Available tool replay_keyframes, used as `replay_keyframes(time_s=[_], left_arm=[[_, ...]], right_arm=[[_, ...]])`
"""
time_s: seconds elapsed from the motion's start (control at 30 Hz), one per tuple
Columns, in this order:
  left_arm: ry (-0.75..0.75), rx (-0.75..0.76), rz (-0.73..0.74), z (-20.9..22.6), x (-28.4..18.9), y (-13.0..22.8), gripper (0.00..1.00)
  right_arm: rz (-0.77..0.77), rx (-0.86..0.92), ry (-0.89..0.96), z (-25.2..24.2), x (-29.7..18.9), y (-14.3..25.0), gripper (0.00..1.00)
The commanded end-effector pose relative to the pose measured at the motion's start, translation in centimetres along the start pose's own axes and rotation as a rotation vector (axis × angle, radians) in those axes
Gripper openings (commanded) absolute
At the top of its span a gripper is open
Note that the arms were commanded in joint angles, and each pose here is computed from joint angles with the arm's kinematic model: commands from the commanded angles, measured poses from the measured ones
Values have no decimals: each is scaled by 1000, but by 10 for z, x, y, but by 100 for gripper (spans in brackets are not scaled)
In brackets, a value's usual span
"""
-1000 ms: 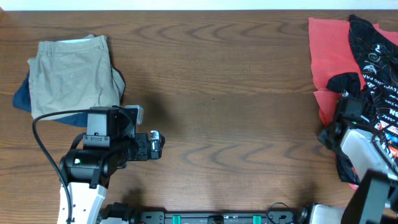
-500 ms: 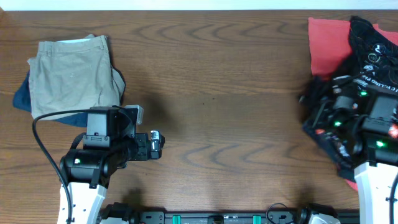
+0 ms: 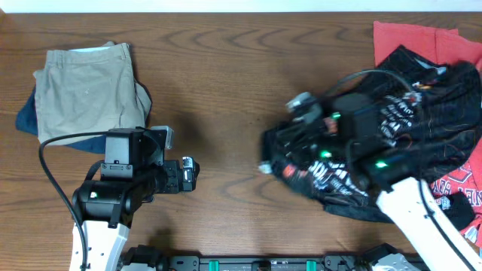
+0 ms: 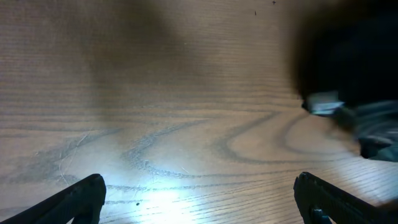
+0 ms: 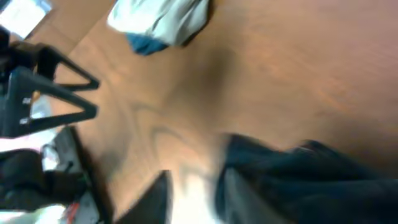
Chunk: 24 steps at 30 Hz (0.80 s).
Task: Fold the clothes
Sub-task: 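Grasp the black jersey with the right gripper and drag it leftward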
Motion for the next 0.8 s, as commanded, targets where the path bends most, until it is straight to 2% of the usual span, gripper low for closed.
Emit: replay_keyframes(time_s=[0.0, 0.07, 0.1, 0.17, 0.27, 0.4, 0.57, 0.77], left_arm=[[10, -3, -17, -2, -4, -5, 98], [11, -1, -23, -2, -4, -6, 98], [12, 0, -28, -2, -4, -7, 98], [13, 1, -38, -3, -4, -10, 98], [17, -36, -55, -3, -4, -13, 98], [47, -121, -74, -6, 0, -20, 98], [173, -117, -30, -20, 15, -24, 98], [215, -80, 69, -33, 50, -27, 98]], right_arm=[[31, 49, 178, -23, 11, 8, 64], [32, 151, 355, -49, 4, 14, 96], [25, 205, 455, -63, -3, 17, 99], [17, 281, 608, -84, -19, 24, 99], [36, 338, 717, -103, -38, 34, 99], [91, 454, 800, -123, -65, 55, 99], [157, 574, 863, -137, -88, 78, 99], [208, 655, 899, -142, -103, 95, 99]])
Point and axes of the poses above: each gripper's point midway between its finger pads, its own x axis out along the fingers, its own z axis along the line the jaws close on, y = z × x, the point moved 4 cm from there along -x, back along the fingers, and after that the axes turned 1 degree about x, right-handed, at the moved point
